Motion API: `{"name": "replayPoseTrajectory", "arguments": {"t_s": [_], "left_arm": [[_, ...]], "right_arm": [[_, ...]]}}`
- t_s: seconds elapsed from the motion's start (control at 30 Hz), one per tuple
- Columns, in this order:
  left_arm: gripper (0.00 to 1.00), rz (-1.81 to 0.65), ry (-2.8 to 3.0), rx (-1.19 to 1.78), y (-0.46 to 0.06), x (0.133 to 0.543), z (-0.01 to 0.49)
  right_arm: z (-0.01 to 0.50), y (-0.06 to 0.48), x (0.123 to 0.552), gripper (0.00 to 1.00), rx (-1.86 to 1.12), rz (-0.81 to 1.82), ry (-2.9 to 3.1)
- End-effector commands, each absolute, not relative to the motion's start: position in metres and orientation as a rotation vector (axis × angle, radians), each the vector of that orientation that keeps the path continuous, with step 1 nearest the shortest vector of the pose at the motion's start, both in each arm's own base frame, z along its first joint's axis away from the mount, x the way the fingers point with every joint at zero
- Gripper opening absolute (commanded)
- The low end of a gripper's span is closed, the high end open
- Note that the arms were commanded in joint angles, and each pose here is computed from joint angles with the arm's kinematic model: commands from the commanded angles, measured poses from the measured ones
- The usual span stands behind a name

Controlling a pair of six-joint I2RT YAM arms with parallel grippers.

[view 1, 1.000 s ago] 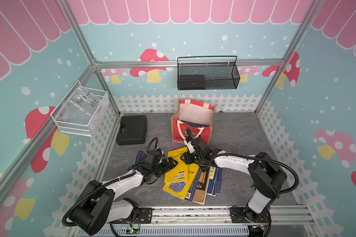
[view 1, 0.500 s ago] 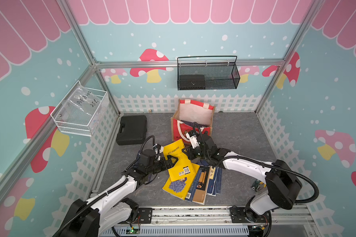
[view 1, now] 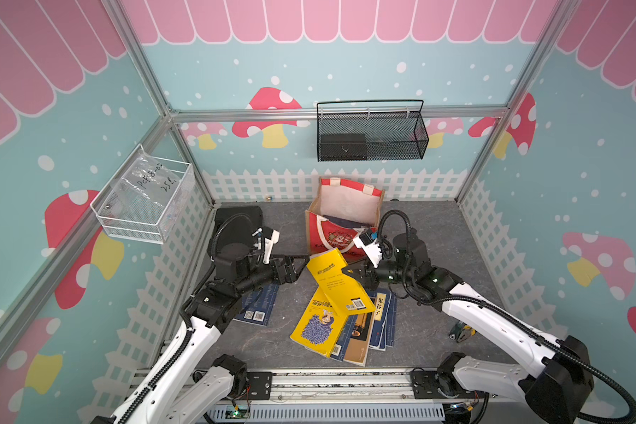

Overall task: Put the books into the canvas bag
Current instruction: Pick up the book from the book.

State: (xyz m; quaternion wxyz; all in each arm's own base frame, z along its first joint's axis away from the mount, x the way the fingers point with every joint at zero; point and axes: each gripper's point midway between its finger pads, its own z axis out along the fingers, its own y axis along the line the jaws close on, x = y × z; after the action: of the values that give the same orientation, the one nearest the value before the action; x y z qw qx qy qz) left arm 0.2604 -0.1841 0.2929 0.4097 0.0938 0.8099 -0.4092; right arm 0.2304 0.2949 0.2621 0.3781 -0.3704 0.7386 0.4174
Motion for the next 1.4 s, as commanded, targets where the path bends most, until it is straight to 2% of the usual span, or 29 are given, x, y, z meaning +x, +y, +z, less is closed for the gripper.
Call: {"name": "replayPoseTrajectory", "arguments": {"t_s": [0.0,0.27,0.5,0.57,0.63,0.7,0.83,0.87,0.9,0.97,1.03,1.1,1.17,1.23,1.37], "left_arm": [[0.99,-1.117,2.073,0.557,-0.205,0.226,0.297],[0.99,-1.145,1.974,0.902,-0.226,0.189,0.311],[0.97,-1.198,1.986,1.054,-0.246,0.171,0.299],[0.92,-1.221,1.983,1.08,-0.251,0.167,0.299],[0.76,-1.257,1.971,1.118,-0.254,0.16,0.301],[0.52,-1.273,1.968,1.132,-0.255,0.157,0.303],[0.17,-1.294,1.951,1.148,-0.256,0.154,0.306],[0.05,-1.31,1.945,1.154,-0.257,0.152,0.308],[0.0,-1.314,1.941,1.156,-0.257,0.152,0.309],[0.0,-1.309,1.939,1.153,-0.257,0.153,0.31],[0.0,-1.273,1.923,1.124,-0.255,0.158,0.315],[0.0,-1.242,1.886,1.036,-0.249,0.167,0.327],[0.0,-1.283,1.786,0.955,-0.24,0.172,0.347],[0.0,-1.353,1.678,0.878,-0.228,0.176,0.368],[0.0,-1.42,1.576,0.787,-0.21,0.186,0.39]], "right_arm": [[0.281,0.298,0.196,0.0,-1.153,1.208,1.748],[0.296,0.292,0.167,0.0,-1.282,1.285,1.612],[0.314,0.29,0.148,0.0,-1.37,1.354,1.504],[0.316,0.291,0.147,0.0,-1.381,1.365,1.488],[0.316,0.292,0.15,0.0,-1.381,1.363,1.489],[0.316,0.294,0.153,0.0,-1.379,1.358,1.495],[0.321,0.297,0.154,0.0,-1.393,1.387,1.466],[0.322,0.298,0.155,0.0,-1.392,1.385,1.461],[0.324,0.298,0.156,0.0,-1.389,1.377,1.456],[0.327,0.298,0.158,0.02,-1.381,1.359,1.449],[0.328,0.296,0.166,0.16,-1.338,1.293,1.462],[0.324,0.29,0.174,0.53,-1.281,1.249,1.484],[0.317,0.282,0.179,0.73,-1.224,1.23,1.501],[0.308,0.272,0.19,0.82,-1.145,1.194,1.533],[0.303,0.252,0.195,0.87,-1.031,1.169,1.537]]}}
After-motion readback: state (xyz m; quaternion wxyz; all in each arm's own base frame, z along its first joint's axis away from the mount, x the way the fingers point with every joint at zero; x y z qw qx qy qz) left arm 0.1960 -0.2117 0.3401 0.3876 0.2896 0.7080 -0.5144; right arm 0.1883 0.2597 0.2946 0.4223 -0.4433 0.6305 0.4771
